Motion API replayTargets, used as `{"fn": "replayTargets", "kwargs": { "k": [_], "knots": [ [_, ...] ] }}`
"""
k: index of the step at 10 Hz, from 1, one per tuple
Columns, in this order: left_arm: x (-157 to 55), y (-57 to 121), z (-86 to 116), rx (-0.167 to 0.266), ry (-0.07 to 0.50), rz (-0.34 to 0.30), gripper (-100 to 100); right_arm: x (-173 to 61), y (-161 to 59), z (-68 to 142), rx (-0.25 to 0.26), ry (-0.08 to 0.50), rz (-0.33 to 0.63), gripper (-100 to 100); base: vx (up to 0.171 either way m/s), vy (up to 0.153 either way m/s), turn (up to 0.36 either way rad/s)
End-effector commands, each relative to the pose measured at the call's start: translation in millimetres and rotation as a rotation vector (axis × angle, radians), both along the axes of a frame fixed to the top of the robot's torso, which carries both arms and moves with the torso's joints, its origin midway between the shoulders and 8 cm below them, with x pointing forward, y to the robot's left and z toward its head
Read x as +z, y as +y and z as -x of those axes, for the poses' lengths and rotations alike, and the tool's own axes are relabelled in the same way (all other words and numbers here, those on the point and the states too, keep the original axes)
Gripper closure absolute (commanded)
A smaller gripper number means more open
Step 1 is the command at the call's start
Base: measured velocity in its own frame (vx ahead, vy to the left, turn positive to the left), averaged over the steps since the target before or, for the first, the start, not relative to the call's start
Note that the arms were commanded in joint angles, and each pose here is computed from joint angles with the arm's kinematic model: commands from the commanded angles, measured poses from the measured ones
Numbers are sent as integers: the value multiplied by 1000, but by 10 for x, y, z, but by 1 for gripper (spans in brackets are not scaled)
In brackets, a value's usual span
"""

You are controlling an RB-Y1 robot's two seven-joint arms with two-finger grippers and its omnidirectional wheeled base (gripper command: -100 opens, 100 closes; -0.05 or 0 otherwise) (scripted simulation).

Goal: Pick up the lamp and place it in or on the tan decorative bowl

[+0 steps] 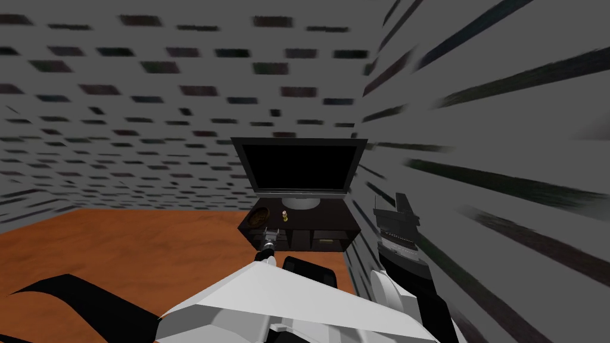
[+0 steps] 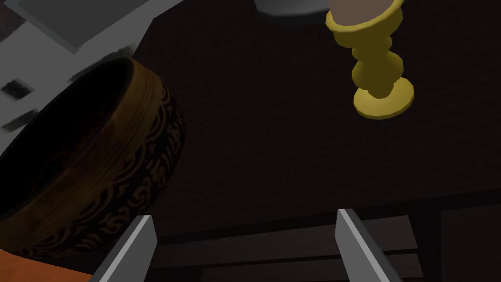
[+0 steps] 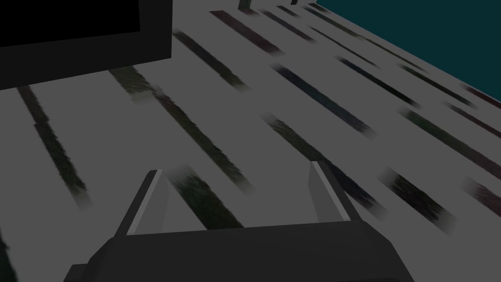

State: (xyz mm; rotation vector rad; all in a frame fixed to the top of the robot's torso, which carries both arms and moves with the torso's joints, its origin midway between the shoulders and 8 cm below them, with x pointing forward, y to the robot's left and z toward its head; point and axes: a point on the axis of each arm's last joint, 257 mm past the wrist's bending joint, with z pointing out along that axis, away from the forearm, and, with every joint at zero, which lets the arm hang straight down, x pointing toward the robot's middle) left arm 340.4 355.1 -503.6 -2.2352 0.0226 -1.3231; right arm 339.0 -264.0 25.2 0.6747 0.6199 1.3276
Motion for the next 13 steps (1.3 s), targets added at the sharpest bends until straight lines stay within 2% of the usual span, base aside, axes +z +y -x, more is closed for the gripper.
{"fn": "replayTargets", "kwargs": {
  "k": [1,5,7,9,11,12,13],
  "knots": [
    [-97,64,124,22,23,12,-100,0,0,0,0,0,0,0,-148,-59,56],
    [-283,290,430,93,77,57,-100,0,0,0,0,0,0,0,-172,-44,60],
    [-285,304,433,96,77,61,-100,0,0,0,0,0,0,0,-67,-17,-1],
    [-187,264,251,90,45,87,-100,-1,0,0,0,0,0,0,75,3,-67],
    [-2,42,-67,52,-11,112,-100,-1,-1,1,0,0,0,0,183,63,-58],
    [40,-23,-137,43,-23,119,-100,-1,-1,1,0,0,0,0,153,68,-18],
    [125,-172,-271,24,-48,135,-100,-1,-1,1,0,0,0,0,144,42,-25]
  ]
}}
